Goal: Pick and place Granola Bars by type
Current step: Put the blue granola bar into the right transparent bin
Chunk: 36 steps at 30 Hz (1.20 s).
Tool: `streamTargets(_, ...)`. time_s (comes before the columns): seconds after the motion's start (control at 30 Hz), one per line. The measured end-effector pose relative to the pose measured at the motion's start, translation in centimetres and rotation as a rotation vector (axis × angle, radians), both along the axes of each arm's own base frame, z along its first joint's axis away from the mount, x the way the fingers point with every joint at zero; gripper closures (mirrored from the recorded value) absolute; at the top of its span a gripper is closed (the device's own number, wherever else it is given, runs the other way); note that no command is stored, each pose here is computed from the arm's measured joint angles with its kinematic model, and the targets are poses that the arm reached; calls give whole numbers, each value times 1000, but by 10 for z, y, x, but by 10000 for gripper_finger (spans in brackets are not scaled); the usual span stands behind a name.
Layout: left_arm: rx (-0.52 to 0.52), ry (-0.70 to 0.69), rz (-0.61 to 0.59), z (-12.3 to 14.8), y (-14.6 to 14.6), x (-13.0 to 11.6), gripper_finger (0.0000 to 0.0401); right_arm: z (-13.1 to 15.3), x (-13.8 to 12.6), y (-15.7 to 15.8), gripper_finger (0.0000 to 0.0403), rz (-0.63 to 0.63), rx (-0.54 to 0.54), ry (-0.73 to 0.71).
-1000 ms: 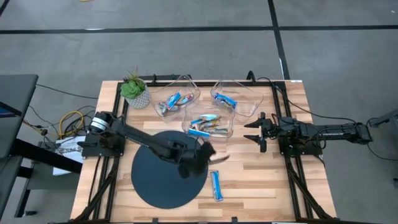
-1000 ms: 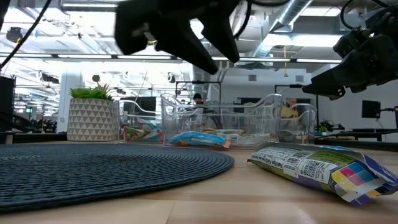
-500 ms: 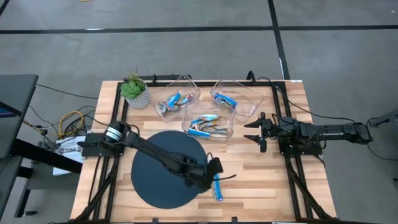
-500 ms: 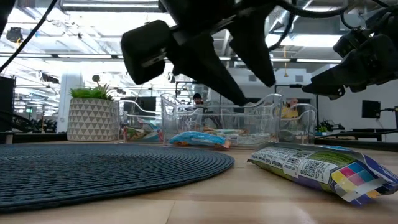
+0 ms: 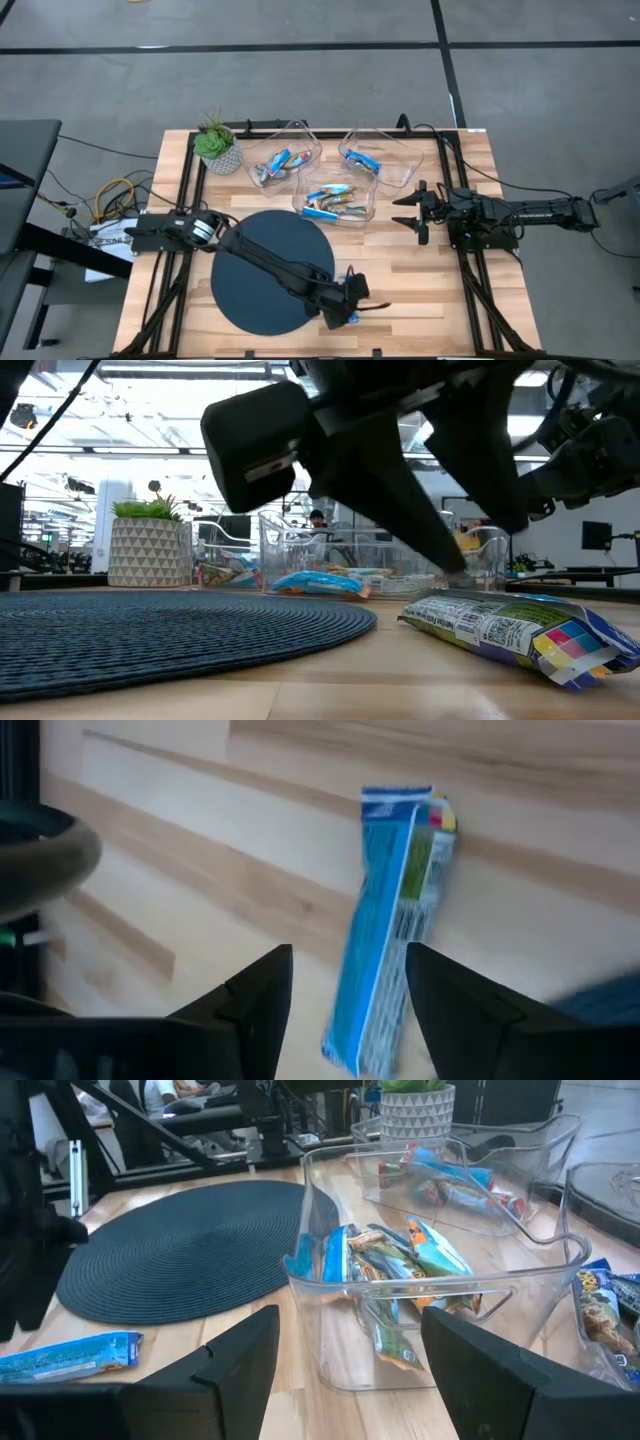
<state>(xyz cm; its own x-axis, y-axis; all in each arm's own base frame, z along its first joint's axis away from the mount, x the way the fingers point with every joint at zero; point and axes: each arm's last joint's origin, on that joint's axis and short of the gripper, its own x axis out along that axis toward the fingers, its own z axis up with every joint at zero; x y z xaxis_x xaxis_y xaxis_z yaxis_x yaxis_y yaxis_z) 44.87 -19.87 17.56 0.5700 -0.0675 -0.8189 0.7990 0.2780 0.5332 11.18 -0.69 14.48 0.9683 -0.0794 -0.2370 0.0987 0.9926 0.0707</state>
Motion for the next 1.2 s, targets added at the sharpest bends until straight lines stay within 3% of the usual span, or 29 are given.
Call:
streamTargets(0.8,15,10,-39,-36,-5,6,212,0,0,0,163,0,0,0)
streamTargets(0.9,-25,24,-37,-36,-5,6,216,0,0,0,163,0,0,0)
streamTargets(1.03,-61,42,-43,-39,-5,7,250,0,0,0,163,0,0,0)
streamTargets(1.2,-76,51,-30,-40,-5,7,320,0,0,0,163,0,0,0)
